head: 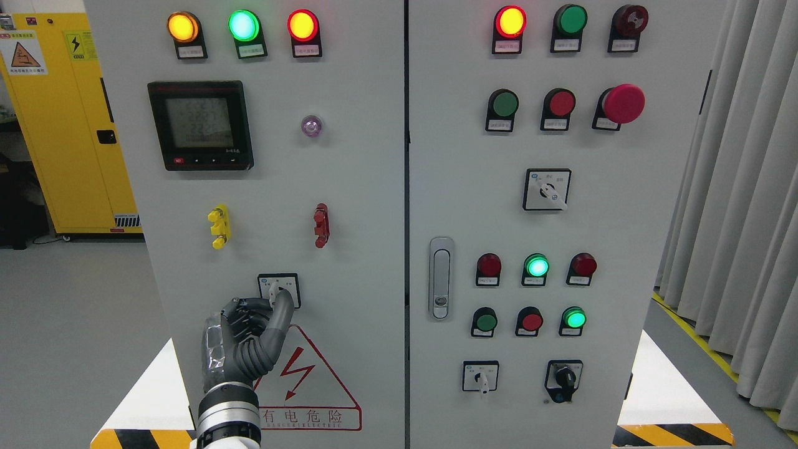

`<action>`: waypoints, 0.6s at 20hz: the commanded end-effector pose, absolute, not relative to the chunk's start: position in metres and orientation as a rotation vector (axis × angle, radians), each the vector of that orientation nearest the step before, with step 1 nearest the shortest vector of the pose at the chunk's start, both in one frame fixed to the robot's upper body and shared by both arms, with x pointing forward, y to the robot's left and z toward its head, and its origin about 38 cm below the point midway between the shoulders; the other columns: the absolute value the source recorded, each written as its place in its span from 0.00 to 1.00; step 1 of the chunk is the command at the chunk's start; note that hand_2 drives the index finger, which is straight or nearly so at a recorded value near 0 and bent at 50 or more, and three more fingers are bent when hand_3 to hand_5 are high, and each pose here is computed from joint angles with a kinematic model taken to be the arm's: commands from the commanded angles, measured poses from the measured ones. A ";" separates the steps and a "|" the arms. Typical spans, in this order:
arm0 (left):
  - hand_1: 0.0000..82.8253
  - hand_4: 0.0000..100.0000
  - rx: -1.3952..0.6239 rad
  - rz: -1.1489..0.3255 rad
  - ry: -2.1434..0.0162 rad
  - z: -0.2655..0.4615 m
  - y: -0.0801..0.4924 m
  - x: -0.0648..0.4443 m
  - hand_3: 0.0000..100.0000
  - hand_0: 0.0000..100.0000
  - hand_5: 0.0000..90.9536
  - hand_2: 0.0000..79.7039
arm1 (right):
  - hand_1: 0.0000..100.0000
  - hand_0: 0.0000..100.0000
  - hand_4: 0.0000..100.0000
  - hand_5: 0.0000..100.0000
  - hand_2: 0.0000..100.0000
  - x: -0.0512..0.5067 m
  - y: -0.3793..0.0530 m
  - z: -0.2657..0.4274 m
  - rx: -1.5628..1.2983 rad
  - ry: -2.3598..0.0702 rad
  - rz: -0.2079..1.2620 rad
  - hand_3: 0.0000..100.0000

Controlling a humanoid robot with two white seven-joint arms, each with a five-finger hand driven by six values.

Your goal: Turn on light switch 1

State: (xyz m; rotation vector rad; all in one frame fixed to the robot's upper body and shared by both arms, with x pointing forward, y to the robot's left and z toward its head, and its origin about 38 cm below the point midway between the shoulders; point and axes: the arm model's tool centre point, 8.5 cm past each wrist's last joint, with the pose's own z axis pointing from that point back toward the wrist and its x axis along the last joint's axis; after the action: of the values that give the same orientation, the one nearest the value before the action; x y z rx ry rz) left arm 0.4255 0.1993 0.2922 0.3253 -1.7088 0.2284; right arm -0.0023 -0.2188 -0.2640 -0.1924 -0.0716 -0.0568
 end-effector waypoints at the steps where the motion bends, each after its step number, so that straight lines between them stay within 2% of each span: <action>1: 0.73 0.90 0.324 0.227 -1.716 0.293 0.199 0.425 0.87 0.39 0.96 0.75 | 0.50 0.00 0.00 0.00 0.04 -0.002 -0.219 -0.264 -0.192 -0.072 -0.057 0.00; 12: 0.72 0.90 0.319 0.227 -1.714 0.292 0.198 0.425 0.87 0.44 0.96 0.77 | 0.50 0.00 0.00 0.00 0.04 -0.002 -0.219 -0.264 -0.193 -0.072 -0.057 0.00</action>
State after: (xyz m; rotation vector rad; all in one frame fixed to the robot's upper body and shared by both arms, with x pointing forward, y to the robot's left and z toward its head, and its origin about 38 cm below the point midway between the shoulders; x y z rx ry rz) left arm 0.4254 0.1989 0.2929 0.3224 -1.7157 0.2283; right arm -0.0023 -0.2188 -0.2640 -0.1924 -0.0716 -0.0568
